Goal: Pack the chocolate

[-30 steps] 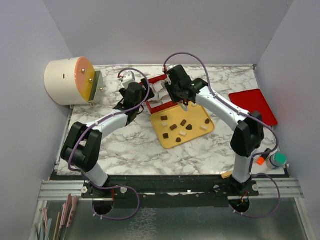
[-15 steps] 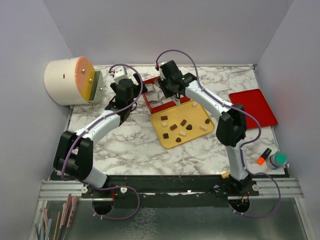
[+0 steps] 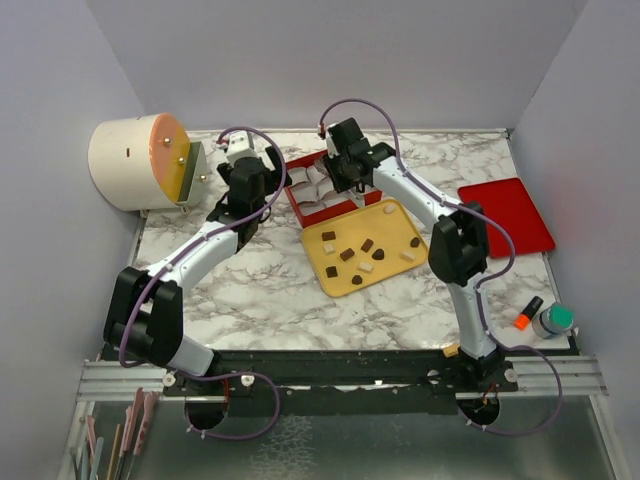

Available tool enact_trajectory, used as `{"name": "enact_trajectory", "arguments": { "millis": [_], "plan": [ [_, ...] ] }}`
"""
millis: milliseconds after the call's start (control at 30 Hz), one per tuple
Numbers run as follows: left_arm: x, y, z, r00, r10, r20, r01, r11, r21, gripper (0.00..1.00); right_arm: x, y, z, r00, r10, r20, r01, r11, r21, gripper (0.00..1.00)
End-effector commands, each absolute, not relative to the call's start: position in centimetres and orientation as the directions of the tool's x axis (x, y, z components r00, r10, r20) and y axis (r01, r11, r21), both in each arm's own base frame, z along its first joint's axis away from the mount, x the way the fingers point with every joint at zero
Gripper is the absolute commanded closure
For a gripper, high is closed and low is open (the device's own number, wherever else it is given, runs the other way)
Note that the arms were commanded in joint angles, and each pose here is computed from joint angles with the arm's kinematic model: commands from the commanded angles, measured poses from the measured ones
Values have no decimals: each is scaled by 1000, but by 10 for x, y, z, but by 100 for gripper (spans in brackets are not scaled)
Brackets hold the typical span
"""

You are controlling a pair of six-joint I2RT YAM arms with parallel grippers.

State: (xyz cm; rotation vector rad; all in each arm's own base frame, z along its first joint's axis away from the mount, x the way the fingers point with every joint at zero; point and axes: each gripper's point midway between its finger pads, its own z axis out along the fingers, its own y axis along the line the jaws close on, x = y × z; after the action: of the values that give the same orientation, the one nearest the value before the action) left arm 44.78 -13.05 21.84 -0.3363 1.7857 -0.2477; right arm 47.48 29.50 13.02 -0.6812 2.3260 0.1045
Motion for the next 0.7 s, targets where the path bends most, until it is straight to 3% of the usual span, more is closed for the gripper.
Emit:
{"name": "enact_trajectory", "arguments": {
  "millis": [0, 200, 667],
  "plan": [
    [444, -121, 227, -196, -342, -919, -116, 939, -324, 5, 489, 301, 130, -594, -436, -676, -518, 850, -94, 100],
    [445, -119, 228, -192, -334, -923, -121, 941, -315, 5, 495, 301, 124, -598, -435, -673, -519, 850, -89, 98],
    [446, -117, 227, -189, -327, -926, -126, 943, -307, 5, 503, 303, 119, -597, -433, -675, -521, 849, -84, 81]
  ]
}}
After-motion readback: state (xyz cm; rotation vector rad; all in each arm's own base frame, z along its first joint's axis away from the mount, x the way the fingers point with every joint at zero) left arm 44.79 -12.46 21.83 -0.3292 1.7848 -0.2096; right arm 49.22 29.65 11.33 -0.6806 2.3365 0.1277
